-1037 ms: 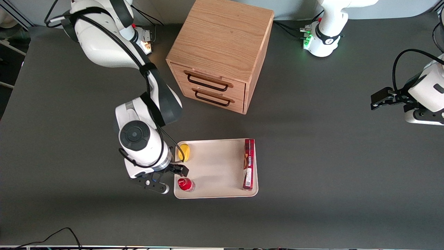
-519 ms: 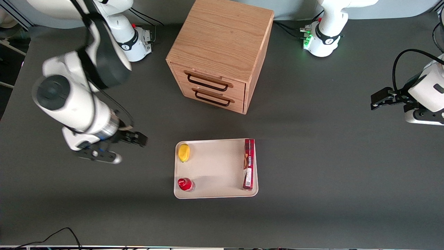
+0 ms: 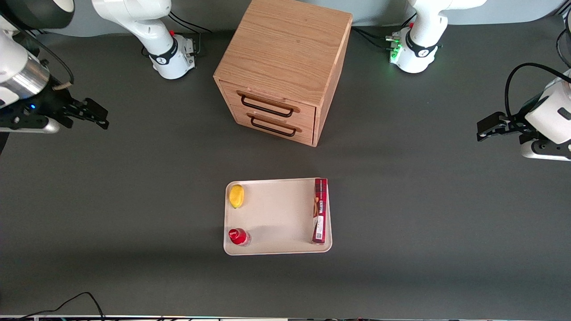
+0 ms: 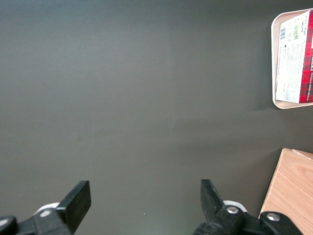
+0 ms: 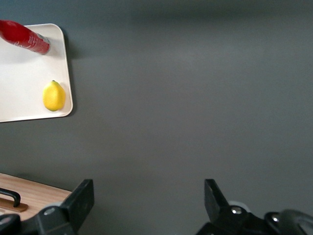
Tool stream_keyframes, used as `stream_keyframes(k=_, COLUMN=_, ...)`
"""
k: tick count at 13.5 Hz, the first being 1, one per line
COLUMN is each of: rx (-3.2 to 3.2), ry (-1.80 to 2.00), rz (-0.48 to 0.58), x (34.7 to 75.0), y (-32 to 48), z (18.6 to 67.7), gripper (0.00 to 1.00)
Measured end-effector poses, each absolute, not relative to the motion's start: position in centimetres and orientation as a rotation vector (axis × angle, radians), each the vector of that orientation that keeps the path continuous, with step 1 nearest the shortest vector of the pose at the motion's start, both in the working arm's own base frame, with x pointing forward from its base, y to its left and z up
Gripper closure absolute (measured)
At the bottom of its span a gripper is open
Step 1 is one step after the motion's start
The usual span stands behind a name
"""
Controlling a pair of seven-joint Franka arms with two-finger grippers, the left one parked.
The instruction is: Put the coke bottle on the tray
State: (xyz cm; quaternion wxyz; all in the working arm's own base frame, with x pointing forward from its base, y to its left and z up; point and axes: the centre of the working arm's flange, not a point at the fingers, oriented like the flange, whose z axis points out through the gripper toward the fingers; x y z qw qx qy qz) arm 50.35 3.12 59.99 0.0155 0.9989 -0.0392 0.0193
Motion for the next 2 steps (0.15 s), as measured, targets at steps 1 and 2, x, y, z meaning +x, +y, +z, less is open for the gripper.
stream_keyframes(k=1, rx=3.107, ry=-0.127, rz=0.073, x=50.07, y=2.9, z=60.44, gripper=0.0)
stream_keyframes(k=2, rx=3.107, ry=-0.126, rz=0.075, x=50.03, y=2.92, z=60.53, gripper=0.0)
